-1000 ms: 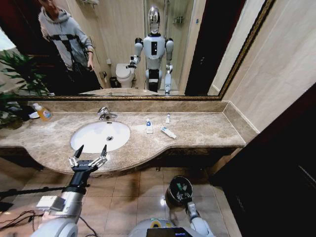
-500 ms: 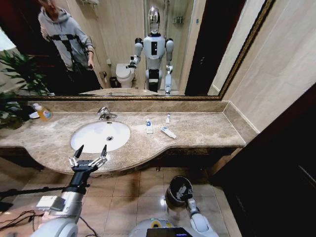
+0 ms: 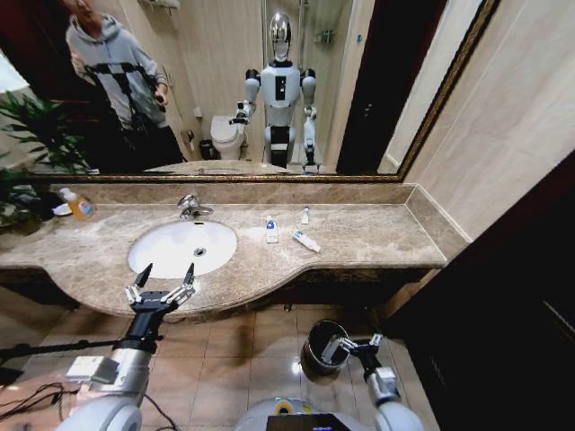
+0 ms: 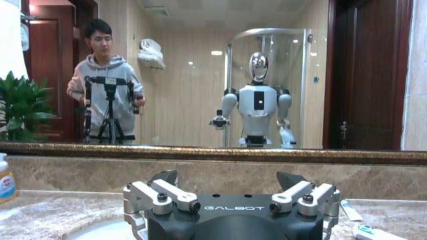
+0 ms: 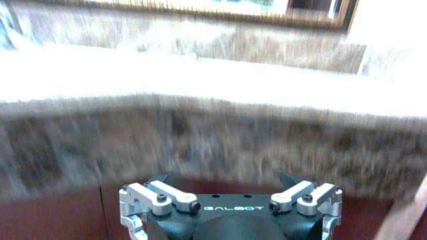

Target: Pick up the trash from the sink and place it in the trash bin.

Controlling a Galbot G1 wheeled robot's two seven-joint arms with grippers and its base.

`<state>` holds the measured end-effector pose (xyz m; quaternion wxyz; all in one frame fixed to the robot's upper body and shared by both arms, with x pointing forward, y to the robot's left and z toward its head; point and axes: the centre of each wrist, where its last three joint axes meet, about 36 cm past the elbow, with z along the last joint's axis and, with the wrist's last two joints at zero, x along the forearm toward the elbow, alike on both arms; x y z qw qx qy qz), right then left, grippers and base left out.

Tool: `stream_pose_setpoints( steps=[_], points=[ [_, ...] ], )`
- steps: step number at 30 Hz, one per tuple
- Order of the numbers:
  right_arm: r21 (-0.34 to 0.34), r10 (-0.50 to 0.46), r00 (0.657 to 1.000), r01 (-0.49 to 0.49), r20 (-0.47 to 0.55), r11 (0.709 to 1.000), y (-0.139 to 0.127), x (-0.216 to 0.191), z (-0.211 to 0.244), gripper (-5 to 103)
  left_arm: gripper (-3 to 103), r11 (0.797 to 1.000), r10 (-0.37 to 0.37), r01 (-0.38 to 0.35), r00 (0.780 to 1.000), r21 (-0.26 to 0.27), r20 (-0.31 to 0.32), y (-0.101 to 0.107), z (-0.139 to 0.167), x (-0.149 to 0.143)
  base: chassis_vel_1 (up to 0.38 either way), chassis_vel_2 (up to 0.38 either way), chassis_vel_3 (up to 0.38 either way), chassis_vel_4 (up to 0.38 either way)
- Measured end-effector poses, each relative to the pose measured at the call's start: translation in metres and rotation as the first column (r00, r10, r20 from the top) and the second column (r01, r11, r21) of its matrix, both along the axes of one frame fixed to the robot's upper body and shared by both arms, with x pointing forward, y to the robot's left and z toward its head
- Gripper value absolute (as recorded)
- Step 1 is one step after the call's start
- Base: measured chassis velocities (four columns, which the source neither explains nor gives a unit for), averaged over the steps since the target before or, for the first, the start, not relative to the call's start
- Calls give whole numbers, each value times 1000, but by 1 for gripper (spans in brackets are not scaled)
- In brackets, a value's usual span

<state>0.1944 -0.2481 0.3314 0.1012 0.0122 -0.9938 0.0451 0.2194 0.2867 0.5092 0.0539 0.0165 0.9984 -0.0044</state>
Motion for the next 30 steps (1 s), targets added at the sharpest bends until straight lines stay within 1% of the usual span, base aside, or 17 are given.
stream_pose_setpoints(
  steps=[1,2,3,6,8,10,12,13,14,15,18,19,23,25,26,27,30],
  points=[
    [14,7,999,-8,52,1000,5,-7,26,100,100,1000,0,0,1000,0,0,0,0,0,0,0,0,0],
    [14,7,999,-8,52,1000,5,-7,26,100,100,1000,0,0,1000,0,0,0,0,0,0,0,0,0],
    [23,13,996,-15,92,1000,9,-9,42,100,100,1000,0,0,1000,0,0,0,0,0,0,0,0,0],
    [56,62,966,-79,251,995,21,0,98,100,100,1000,0,0,1000,0,0,0,0,0,0,0,0,0],
    [62,73,959,-93,274,994,24,3,107,100,100,1000,0,0,1000,0,0,0,0,0,0,0,0,0],
    [99,125,936,-166,330,981,32,22,140,100,100,1000,0,0,1000,0,0,0,0,0,0,0,0,0],
    [116,141,932,-189,334,975,33,29,148,100,100,1000,0,0,1000,0,0,0,0,0,0,0,0,0],
    [139,182,925,-239,333,961,33,44,158,100,100,1000,0,0,1000,0,0,0,0,0,0,0,0,0],
    [139,220,915,-279,338,950,32,55,163,100,100,1000,0,0,1000,0,0,0,0,0,0,0,0,0],
    [139,220,915,-279,338,950,32,55,163,100,100,1000,0,0,1000,0,0,0,0,0,0,0,0,0],
    [108,343,884,-393,316,913,24,88,164,100,100,1000,0,0,1000,0,0,0,0,0,0,0,0,0],
    [108,343,884,-393,316,913,24,88,164,100,100,1000,0,0,1000,0,0,0,0,0,0,0,0,0],
    [80,467,849,-498,245,863,14,133,138,100,100,1000,0,0,1000,0,0,0,0,0,0,0,0,0],
    [78,479,845,-508,235,858,14,139,134,100,100,1000,0,0,1000,0,0,0,0,0,0,0,0,0],
    [76,506,835,-531,217,844,16,155,124,100,100,1000,0,0,1000,0,0,0,0,0,0,0,0,0],
    [76,506,835,-531,217,844,16,155,124,100,100,1000,0,0,1000,0,0,0,0,0,0,0,0,0],
    [55,543,816,-563,200,825,26,188,111,100,100,1000,0,0,1000,0,0,0,0,0,0,0,0,0]
  ],
)
